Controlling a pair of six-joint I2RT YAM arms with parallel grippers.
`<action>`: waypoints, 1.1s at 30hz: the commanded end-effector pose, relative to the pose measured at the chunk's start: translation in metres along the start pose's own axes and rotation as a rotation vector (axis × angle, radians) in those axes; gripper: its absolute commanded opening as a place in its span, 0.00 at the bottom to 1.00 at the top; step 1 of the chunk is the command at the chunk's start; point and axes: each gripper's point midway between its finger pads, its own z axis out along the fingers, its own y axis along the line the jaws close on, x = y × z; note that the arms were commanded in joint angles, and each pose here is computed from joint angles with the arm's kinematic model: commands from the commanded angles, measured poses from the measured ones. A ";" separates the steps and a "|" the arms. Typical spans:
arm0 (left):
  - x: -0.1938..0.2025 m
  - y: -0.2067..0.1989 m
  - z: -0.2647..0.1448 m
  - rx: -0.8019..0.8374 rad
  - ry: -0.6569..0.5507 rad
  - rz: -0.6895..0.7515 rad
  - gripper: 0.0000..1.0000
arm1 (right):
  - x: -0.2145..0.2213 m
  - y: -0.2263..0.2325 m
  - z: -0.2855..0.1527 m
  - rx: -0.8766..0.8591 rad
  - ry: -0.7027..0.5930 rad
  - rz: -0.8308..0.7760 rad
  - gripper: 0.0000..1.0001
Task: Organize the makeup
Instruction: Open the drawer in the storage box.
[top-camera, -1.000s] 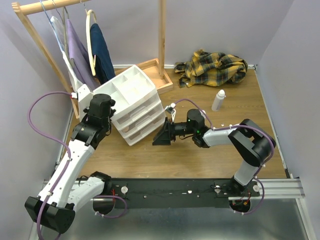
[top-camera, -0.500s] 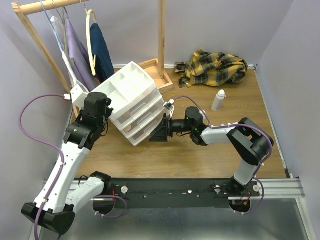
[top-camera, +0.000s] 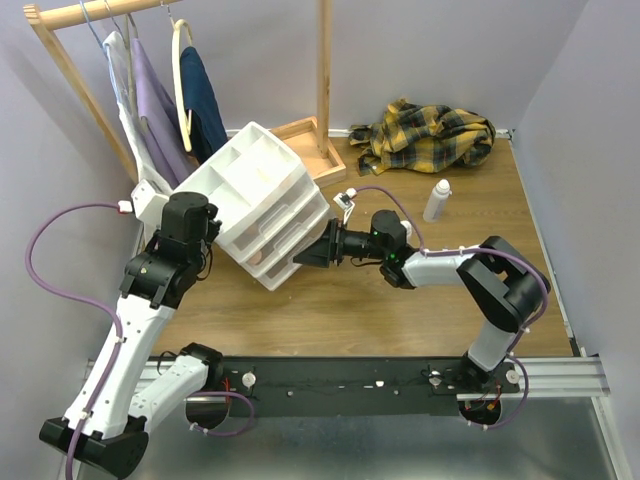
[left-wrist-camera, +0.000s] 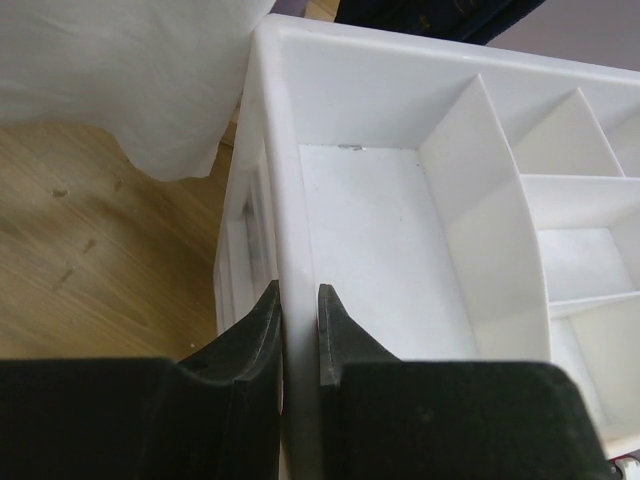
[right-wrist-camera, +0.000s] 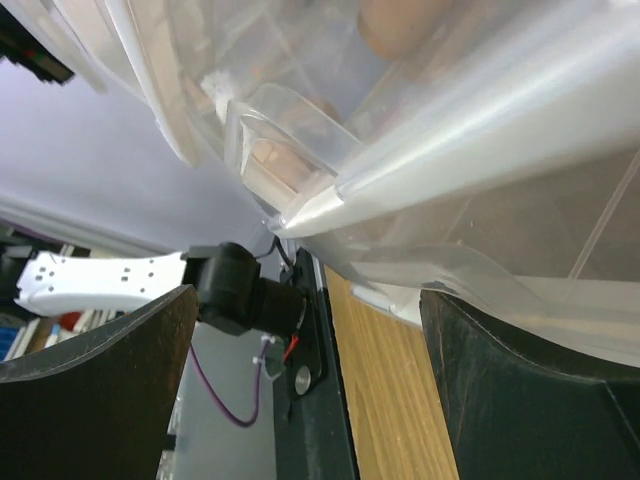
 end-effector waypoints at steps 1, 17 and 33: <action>-0.027 -0.060 -0.023 0.242 -0.021 -0.310 0.00 | -0.040 0.014 0.002 -0.010 -0.140 -0.040 1.00; -0.010 -0.054 0.004 0.169 -0.014 -0.245 0.00 | -0.056 0.054 -0.022 -0.198 -0.319 -0.120 0.92; -0.002 -0.019 0.054 -0.020 -0.151 -0.005 0.00 | -0.036 0.069 -0.030 -0.278 -0.245 -0.121 0.28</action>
